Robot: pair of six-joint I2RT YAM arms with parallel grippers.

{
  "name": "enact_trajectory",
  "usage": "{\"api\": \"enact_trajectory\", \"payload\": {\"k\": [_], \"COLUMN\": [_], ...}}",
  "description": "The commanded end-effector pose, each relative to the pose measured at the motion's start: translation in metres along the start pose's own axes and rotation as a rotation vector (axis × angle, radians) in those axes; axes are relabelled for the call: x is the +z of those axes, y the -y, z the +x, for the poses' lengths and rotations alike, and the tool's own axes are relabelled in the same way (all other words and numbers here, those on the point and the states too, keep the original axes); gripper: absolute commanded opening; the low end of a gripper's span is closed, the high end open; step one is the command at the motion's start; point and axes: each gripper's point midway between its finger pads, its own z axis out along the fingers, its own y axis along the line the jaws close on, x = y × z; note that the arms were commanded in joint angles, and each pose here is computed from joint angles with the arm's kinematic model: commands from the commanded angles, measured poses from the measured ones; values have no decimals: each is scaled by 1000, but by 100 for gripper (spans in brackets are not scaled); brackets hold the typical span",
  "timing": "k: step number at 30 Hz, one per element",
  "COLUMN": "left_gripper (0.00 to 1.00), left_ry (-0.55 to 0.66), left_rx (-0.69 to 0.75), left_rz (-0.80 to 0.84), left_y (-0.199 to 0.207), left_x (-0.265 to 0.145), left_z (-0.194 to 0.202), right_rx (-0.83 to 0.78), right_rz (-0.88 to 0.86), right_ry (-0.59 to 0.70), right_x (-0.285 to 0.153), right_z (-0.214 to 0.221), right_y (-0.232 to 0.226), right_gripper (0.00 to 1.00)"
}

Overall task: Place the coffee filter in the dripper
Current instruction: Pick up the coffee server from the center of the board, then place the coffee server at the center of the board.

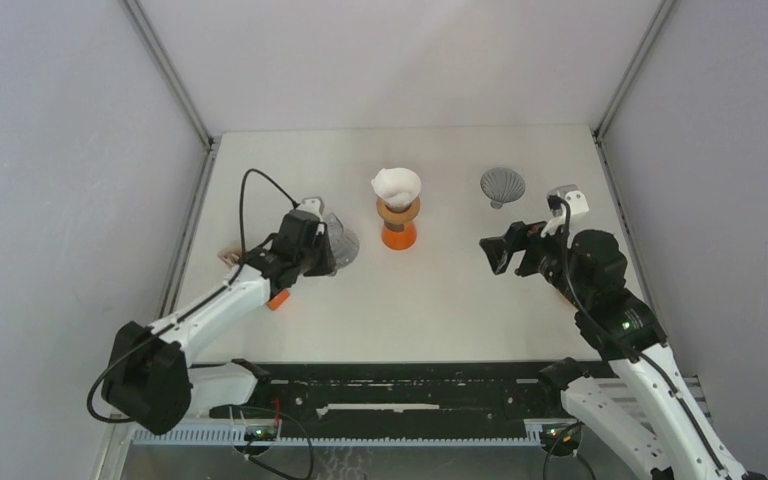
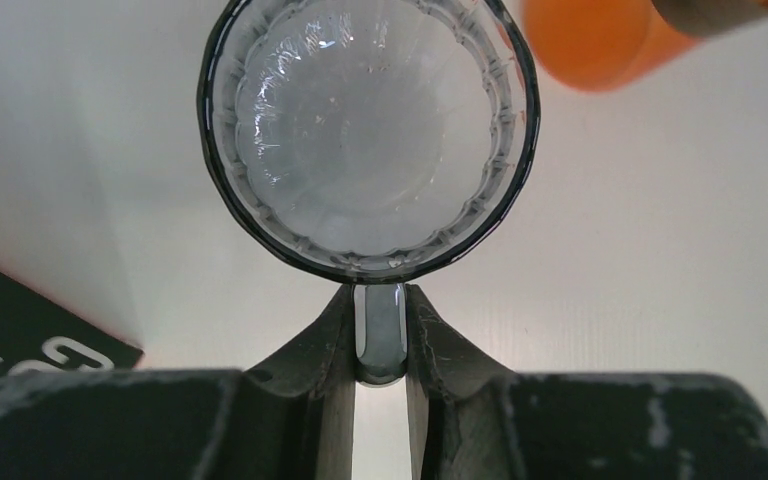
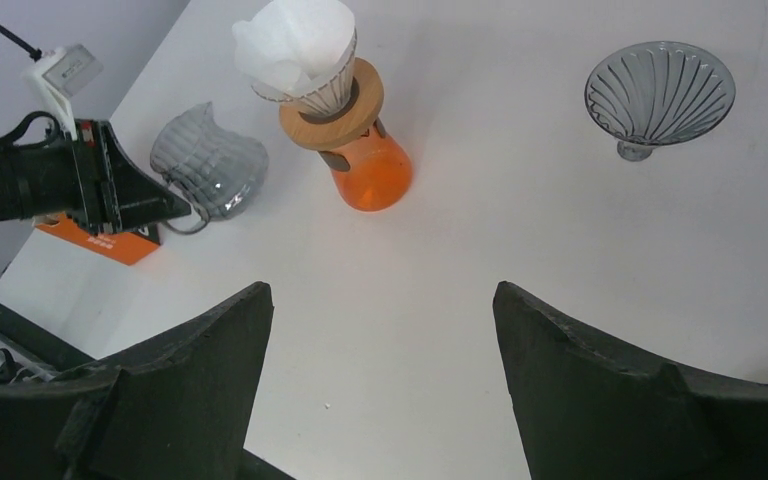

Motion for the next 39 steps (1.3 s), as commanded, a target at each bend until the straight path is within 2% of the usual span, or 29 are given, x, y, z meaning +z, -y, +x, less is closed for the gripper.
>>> {"api": "enact_trajectory", "payload": {"k": [1,12,16,29,34,39], "left_gripper": [2,2,2,5,12,32], "left_ry": [53,26,-28,-155,-166,-138], "left_rx": [4,252,382,681,726,742], "left_rz": [115,353,424,491,446,401], "left_y": [30,90,113,155,148,139], "left_x": [-20,-40,-35,-9,-1,-2], "left_z": [8,43,54,79,81,75], "right_rx": [37,72,71,52,50,50], "right_rz": [-11,-22,-19,24,34,29], "right_ry": [26,2,-9,-11,-20,-21], "right_x": [-7,-13,-13,-14,-13,-10], "right_z": [1,22,25,27,29,29], "right_y": [-2,-1,0,9,11,10], "right_gripper": [89,90,90,90,90,90]}}
